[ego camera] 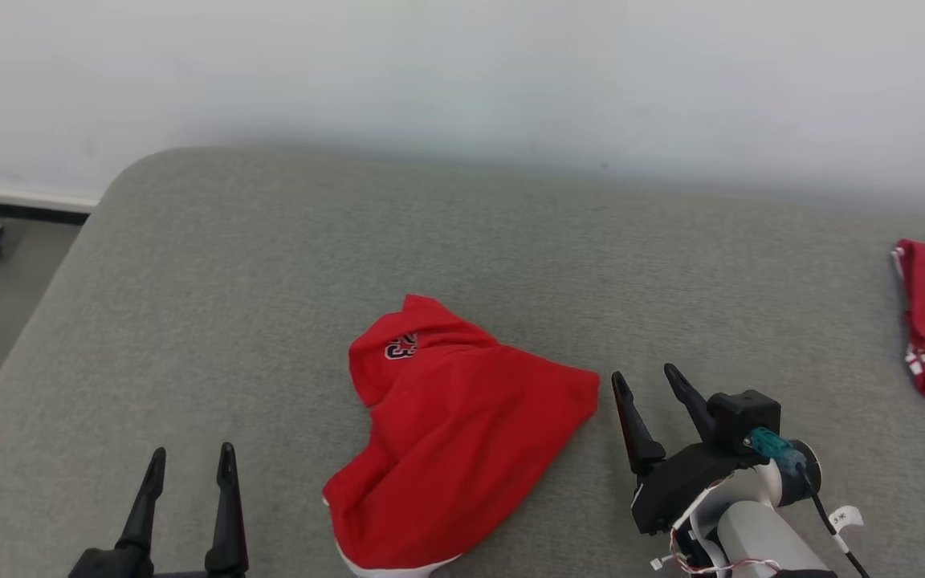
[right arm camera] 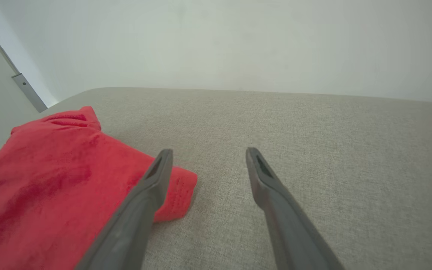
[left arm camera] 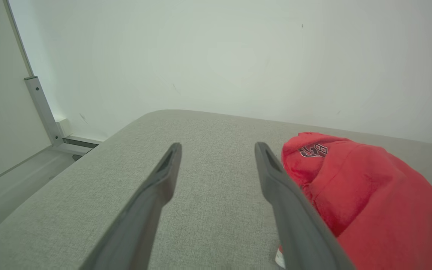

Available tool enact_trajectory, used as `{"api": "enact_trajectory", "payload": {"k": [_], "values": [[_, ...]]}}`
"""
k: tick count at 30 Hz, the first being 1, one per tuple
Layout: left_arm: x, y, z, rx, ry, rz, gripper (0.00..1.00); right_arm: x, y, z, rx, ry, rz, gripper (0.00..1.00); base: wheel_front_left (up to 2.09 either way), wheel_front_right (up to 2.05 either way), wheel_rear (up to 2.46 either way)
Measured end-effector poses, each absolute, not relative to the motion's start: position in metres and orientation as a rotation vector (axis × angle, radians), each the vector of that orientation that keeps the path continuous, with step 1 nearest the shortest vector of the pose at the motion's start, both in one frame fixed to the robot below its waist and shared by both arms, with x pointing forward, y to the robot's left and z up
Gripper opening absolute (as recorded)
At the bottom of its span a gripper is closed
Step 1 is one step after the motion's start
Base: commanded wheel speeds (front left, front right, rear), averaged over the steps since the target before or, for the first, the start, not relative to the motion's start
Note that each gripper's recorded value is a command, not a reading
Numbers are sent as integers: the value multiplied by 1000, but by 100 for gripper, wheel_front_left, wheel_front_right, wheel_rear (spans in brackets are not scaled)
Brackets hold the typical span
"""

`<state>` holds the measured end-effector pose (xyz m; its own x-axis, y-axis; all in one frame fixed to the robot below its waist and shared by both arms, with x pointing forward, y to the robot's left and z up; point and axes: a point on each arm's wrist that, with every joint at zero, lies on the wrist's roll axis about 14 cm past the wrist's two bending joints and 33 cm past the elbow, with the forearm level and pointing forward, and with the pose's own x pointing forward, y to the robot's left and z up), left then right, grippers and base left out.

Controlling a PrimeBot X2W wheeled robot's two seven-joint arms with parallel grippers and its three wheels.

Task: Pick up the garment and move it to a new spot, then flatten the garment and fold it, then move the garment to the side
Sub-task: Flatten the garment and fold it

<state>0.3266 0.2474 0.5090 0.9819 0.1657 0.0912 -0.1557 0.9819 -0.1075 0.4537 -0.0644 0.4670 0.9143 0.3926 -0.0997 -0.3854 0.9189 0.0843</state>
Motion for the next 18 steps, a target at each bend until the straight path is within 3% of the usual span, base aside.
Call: {"api": "enact_trajectory", "payload": {"k": [13, 14, 15, 16, 18], "values": [[307, 273, 501, -102, -74, 257, 100, 456, -26, 403, 46, 367, 479, 100, 0, 0, 0], [307, 273, 501, -101, -73, 258, 100, 455, -25, 399, 53, 387, 476, 84, 0, 0, 0], [307, 274, 501, -101, -72, 260, 100, 456, -24, 397, 53, 396, 477, 13, 0, 0, 0], [307, 274, 500, -101, -71, 261, 100, 458, -22, 398, 55, 397, 479, 0, 0, 0, 0], [307, 274, 500, -102, -68, 263, 100, 461, -23, 399, 60, 395, 474, 0, 0, 0, 0]]}}
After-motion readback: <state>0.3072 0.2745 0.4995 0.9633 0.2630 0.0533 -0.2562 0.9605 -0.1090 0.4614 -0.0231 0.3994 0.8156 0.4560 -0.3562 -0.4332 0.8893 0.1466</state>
